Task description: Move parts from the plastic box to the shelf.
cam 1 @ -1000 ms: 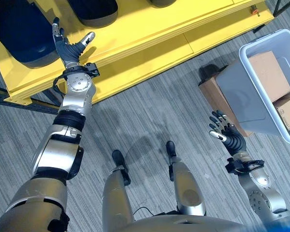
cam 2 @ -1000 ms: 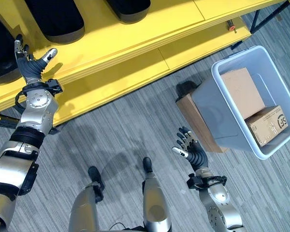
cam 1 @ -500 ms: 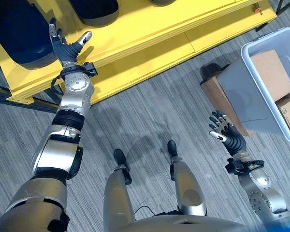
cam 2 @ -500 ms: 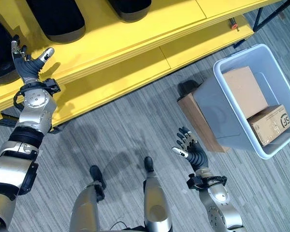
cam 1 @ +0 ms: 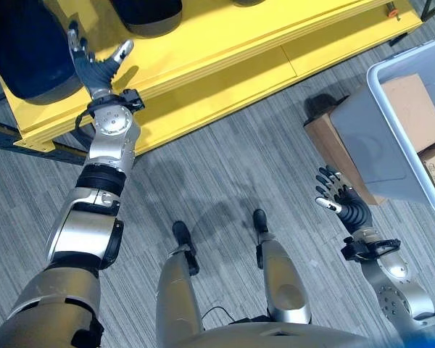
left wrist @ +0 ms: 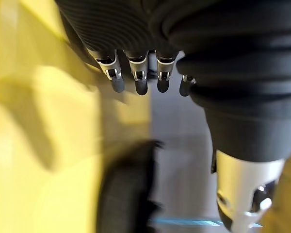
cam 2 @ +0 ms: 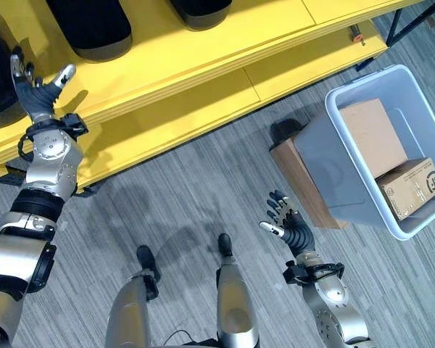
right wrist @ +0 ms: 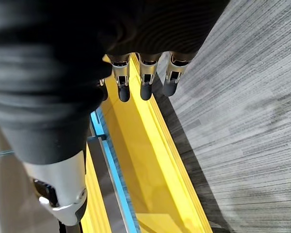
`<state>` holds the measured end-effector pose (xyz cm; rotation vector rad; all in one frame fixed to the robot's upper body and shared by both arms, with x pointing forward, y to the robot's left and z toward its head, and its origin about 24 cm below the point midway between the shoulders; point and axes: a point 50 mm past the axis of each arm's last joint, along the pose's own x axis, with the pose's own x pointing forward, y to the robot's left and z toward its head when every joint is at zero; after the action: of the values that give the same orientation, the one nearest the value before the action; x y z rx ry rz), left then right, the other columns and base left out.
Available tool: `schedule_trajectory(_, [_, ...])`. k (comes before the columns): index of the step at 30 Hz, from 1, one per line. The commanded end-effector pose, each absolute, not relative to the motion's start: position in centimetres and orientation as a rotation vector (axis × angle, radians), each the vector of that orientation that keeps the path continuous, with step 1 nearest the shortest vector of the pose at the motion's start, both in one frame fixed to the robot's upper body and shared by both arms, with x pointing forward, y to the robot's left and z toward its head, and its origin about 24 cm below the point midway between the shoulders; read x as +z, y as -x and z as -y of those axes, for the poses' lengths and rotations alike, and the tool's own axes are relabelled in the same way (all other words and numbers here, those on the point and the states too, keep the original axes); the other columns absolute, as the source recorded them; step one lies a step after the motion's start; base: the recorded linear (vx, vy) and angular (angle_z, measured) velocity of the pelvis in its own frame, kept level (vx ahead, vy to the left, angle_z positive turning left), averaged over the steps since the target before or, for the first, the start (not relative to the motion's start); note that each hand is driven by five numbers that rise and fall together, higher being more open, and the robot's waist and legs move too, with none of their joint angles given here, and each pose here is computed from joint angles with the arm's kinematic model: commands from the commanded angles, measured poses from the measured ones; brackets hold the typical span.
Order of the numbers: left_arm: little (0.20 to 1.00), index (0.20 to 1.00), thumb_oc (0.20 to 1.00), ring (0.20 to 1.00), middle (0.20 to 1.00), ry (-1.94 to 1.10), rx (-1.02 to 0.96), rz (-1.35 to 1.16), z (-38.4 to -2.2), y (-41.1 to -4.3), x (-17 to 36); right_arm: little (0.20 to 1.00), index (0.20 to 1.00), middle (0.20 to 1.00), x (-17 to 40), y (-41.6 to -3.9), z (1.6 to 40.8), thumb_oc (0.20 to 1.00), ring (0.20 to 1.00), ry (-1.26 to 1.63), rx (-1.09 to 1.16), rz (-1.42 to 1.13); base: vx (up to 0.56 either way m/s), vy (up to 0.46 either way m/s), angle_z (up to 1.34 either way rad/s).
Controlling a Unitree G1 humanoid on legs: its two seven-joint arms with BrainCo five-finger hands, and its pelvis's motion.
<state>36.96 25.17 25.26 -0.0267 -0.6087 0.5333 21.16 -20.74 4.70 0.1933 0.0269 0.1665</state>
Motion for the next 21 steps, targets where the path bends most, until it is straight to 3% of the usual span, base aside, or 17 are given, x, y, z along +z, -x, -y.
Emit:
schedule_trajectory(1, [1.0,1.0,1.0,1.0,1.0,0.015,0.54,0.839,-26.2,-34.9,29.4,1.0,1.0,1.0,6.6,-21.1,22.5,1.0,1.0,-0.16,0.132,0.076,0.0,0.0,0.0])
schedule_trajectory(3, [1.0,1.0,1.0,1.0,1.0,0.115,0.411,1.014,-24.1,-33.1,32.2,1.0,1.0,1.0,6.8,-21.2,22.9,1.0,1.0,-0.145,0.114,0.089,0.0,0.0,0.0])
schedule_trajectory(9, [1.0,1.0,1.0,1.0,1.0,0.181,0.287,1.19,-22.0,-30.4,34.1,1.0,1.0,1.0,6.8,-21.2,23.1,1.0,1.0,-0.127,0.108,0.087,0.0,0.0,0.0])
schedule_trajectory(16, [1.0,1.0,1.0,1.0,1.0,0.128,0.252,1.19,-21.7,-29.3,32.6,1.0,1.0,1.0,6.9,-21.2,23.1,1.0,1.0,-0.113,0.122,0.083,0.0,-0.008,0.03])
schedule_trajectory(21, [1.0,1.0,1.0,1.0,1.0,-0.13,0.323,1.108,-23.7,-28.6,30.0,1.0,1.0,1.0,6.9,-21.2,23.3,1.0,1.0,-0.105,0.118,0.083,0.0,-0.008,0.05])
